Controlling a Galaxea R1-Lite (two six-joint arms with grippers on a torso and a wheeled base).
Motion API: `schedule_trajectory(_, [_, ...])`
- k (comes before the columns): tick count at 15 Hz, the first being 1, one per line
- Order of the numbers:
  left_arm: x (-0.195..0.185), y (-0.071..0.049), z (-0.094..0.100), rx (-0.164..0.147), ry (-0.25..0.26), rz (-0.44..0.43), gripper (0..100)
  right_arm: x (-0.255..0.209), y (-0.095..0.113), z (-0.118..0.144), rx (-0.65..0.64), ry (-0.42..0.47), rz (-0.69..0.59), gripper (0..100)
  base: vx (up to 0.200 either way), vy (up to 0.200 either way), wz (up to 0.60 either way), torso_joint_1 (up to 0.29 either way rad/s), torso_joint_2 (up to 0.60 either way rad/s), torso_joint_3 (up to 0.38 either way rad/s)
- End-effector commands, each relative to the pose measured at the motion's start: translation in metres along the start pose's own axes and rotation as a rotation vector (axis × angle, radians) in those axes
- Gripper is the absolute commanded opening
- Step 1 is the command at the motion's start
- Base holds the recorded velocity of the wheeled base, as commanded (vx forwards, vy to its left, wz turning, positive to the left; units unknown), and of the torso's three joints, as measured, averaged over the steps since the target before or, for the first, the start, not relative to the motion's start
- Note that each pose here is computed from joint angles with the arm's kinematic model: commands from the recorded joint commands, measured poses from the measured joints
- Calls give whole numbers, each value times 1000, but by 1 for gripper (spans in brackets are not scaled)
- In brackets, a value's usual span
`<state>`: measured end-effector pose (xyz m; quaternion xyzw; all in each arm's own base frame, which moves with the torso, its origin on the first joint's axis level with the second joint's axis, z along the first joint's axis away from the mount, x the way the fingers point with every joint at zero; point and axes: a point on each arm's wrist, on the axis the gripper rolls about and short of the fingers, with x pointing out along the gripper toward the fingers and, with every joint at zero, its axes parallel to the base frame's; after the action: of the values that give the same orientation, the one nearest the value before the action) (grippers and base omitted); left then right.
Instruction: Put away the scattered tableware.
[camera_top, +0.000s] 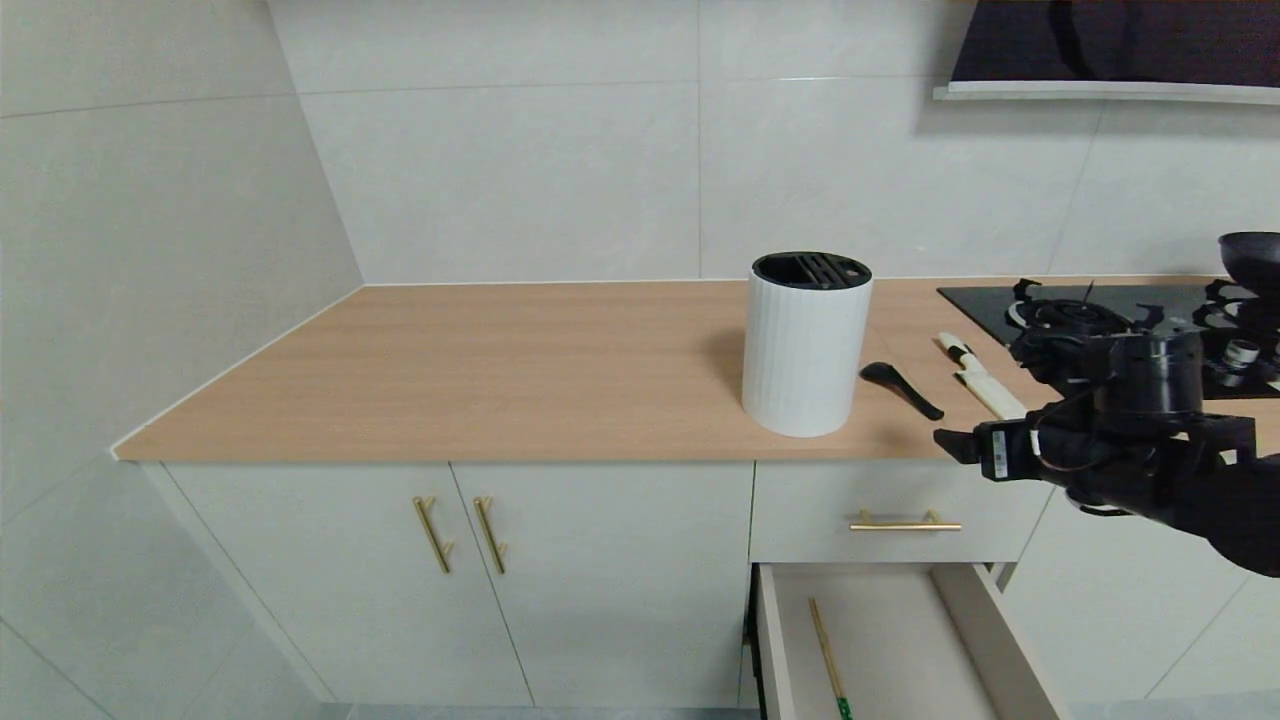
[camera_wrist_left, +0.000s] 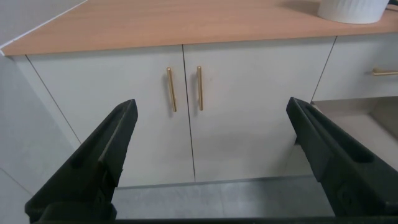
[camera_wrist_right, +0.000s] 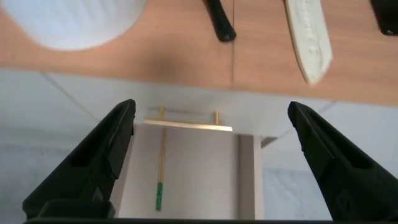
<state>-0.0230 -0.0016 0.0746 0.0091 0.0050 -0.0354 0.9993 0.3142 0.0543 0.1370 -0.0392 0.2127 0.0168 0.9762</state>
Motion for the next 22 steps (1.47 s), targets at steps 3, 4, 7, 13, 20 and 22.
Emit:
schedule_trajectory(3, [0, 0, 0, 0, 0, 0, 100, 48, -7, -1, 0, 22, 44, 100, 0, 0, 0, 0, 0, 0])
schedule_trajectory(4, [0, 0, 0, 0, 0, 0, 100, 55, -6, 2, -9, 14, 48, 100, 0, 0, 0, 0, 0, 0])
schedule_trajectory(7, [0, 0, 0, 0, 0, 0, 100, 86, -3, 11, -58, -19, 47, 100, 0, 0, 0, 0, 0, 0])
schedule_trajectory(13, [0, 0, 0, 0, 0, 0, 100, 122, -12, 24, -47, -33, 83, 100, 0, 0, 0, 0, 0, 0])
schedule_trajectory(20, [0, 0, 0, 0, 0, 0, 100, 138, -30, 15, -26, -19, 105, 100, 0, 0, 0, 0, 0, 0])
schedule_trajectory(22, [0, 0, 0, 0, 2, 0, 100, 141, -29, 11, -25, -11, 105, 100, 0, 0, 0, 0, 0, 0])
